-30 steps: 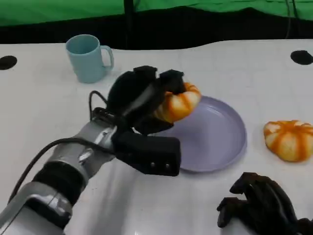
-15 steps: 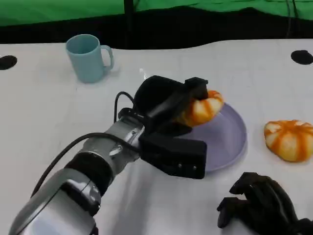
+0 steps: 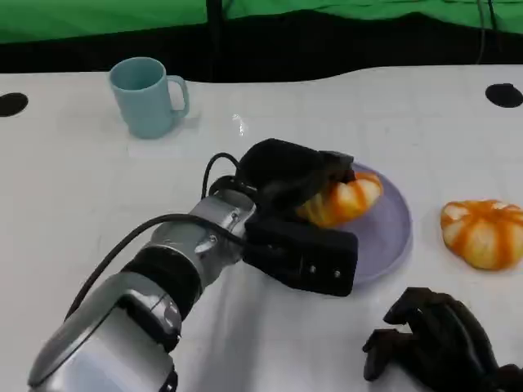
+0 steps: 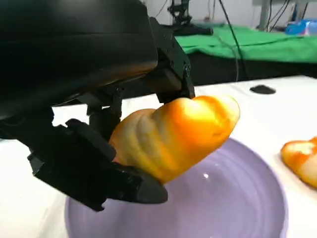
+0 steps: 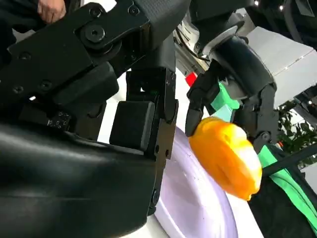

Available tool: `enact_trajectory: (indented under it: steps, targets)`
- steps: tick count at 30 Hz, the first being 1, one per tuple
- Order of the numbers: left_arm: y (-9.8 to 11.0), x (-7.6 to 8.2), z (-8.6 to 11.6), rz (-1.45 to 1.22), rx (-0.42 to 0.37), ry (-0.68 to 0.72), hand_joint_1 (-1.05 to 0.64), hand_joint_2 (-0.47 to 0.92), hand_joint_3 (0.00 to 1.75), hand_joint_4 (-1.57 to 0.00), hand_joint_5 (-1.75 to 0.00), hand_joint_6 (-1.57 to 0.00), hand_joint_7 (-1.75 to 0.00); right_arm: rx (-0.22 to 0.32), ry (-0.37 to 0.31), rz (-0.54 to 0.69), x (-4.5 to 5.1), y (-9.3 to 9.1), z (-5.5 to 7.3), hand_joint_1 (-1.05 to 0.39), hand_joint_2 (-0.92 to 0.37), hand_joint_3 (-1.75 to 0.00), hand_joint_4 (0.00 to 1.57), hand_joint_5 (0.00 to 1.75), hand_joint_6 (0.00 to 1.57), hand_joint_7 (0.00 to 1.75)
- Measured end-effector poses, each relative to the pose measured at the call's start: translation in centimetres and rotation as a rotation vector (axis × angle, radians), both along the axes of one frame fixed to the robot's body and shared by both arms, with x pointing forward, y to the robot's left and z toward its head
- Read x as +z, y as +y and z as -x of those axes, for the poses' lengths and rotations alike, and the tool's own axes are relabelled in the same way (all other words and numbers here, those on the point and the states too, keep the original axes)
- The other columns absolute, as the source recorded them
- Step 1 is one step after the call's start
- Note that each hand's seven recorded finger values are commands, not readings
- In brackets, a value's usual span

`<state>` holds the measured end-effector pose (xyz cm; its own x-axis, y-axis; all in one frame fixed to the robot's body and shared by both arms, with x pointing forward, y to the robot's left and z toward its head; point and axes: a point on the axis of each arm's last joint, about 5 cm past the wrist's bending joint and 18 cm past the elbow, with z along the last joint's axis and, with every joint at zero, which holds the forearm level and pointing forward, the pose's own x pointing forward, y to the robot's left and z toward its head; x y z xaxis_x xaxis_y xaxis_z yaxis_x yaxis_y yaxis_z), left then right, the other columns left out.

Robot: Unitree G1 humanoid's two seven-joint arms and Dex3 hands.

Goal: Grasp the bread from the table and place it into the plate.

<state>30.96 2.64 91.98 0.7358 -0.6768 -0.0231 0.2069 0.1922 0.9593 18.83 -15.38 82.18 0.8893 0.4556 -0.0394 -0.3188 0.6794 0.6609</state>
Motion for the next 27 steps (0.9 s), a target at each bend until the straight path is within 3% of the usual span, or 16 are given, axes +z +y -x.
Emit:
enact_trajectory:
  steps: [2, 7, 20, 27]
  targets:
    - [0.0, 0.1, -0.1, -0.054, -0.009, 0.05, -0.81, 0.92, 0.5, -0.16, -0.44, -0.14, -0.14, 0.0, 0.0, 0.001, 0.0, 0.0, 0.0, -1.05, -0.72, 0.0, 1.57, 0.75, 1.57, 0.4]
    - [0.2, 0.4, -0.3, -0.133, -0.016, 0.11, -0.99, 0.92, 0.58, -0.07, -0.36, -0.06, -0.08, -0.002, 0.002, 0.001, -0.01, 0.0, 0.0, -1.05, -0.71, -0.01, 1.57, 0.74, 1.57, 0.4]
    - [0.7, 2.0, -1.0, -0.221, -0.026, 0.134, -1.02, 0.92, 0.46, -0.1, -0.37, -0.1, -0.08, -0.001, 0.0, -0.001, -0.04, 0.0, 0.0, -1.05, -0.71, 0.0, 1.57, 0.73, 1.57, 0.37]
    - [2.2, 2.9, -0.9, -0.188, -0.042, 0.1, -0.97, 0.92, 0.43, -0.15, -0.37, -0.13, -0.08, -0.004, 0.0, -0.002, -0.02, -0.1, 0.0, -1.05, -0.7, 0.0, 1.57, 0.75, 1.57, 0.39]
